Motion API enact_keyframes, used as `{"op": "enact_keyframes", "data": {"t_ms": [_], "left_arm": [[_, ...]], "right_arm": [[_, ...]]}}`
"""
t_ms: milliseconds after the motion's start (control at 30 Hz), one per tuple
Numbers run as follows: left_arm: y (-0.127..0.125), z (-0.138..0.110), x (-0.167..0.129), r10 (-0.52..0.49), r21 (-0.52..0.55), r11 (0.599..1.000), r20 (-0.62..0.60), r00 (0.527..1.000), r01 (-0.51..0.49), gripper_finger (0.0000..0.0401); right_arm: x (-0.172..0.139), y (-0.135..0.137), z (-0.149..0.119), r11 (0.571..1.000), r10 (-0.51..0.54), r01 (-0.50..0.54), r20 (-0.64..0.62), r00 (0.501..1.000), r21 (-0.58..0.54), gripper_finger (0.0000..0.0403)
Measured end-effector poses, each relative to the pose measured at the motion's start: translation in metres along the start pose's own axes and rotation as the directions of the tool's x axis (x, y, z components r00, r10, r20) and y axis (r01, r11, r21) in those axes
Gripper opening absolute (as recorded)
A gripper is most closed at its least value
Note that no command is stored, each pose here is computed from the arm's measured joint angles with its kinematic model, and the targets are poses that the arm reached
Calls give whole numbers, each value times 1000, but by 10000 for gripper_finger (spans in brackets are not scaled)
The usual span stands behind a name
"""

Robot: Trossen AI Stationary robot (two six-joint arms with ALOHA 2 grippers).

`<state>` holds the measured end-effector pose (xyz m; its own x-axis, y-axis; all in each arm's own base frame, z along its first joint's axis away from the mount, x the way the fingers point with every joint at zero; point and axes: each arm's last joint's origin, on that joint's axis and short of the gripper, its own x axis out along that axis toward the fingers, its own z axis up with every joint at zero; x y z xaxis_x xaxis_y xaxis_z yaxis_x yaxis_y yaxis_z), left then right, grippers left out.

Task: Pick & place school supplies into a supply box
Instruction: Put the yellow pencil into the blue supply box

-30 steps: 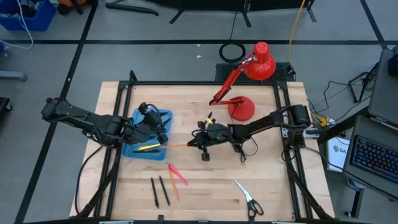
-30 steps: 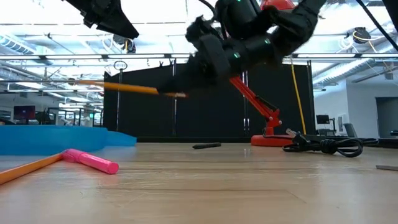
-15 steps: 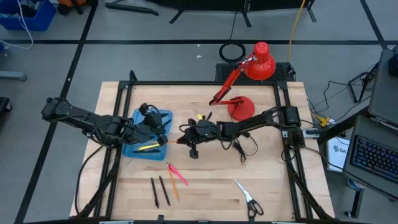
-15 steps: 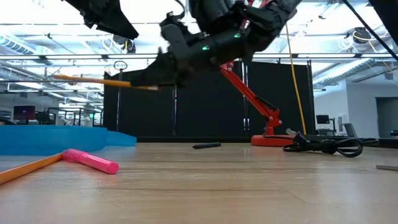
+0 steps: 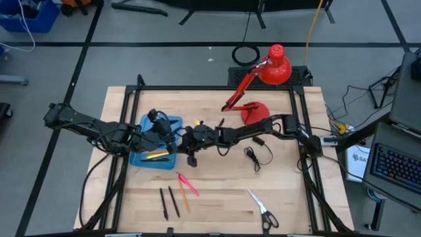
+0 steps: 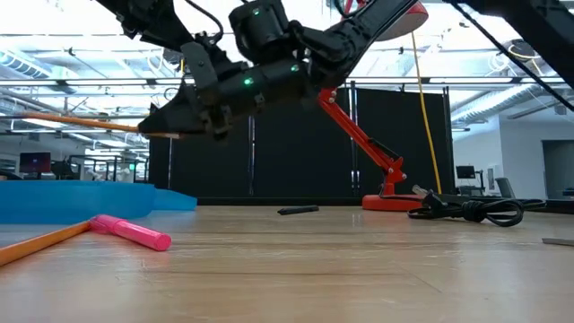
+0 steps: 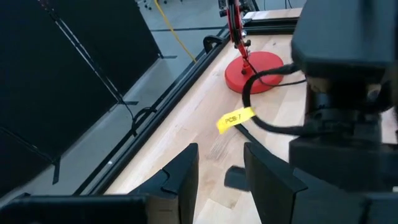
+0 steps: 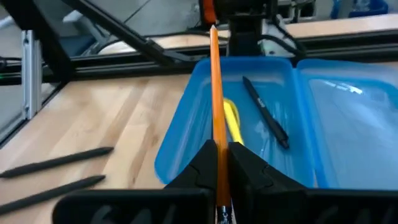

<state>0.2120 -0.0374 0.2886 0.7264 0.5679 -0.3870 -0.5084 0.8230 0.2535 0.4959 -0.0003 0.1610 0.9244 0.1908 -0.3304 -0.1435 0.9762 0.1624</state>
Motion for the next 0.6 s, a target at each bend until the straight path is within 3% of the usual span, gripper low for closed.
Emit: {"op": "enact_keyframes", "data": {"t_ms": [400, 600], "left_arm": [[0, 0, 0, -12, 5, 1000, -4, 1000, 12, 134], [-4, 0, 0, -147, 24, 989, -20, 989, 147, 134]], "right_arm": [[23, -5, -1, 997, 38, -39, 16, 999, 66, 8], [26, -12, -10, 986, 97, -96, 1, 995, 137, 8]]}}
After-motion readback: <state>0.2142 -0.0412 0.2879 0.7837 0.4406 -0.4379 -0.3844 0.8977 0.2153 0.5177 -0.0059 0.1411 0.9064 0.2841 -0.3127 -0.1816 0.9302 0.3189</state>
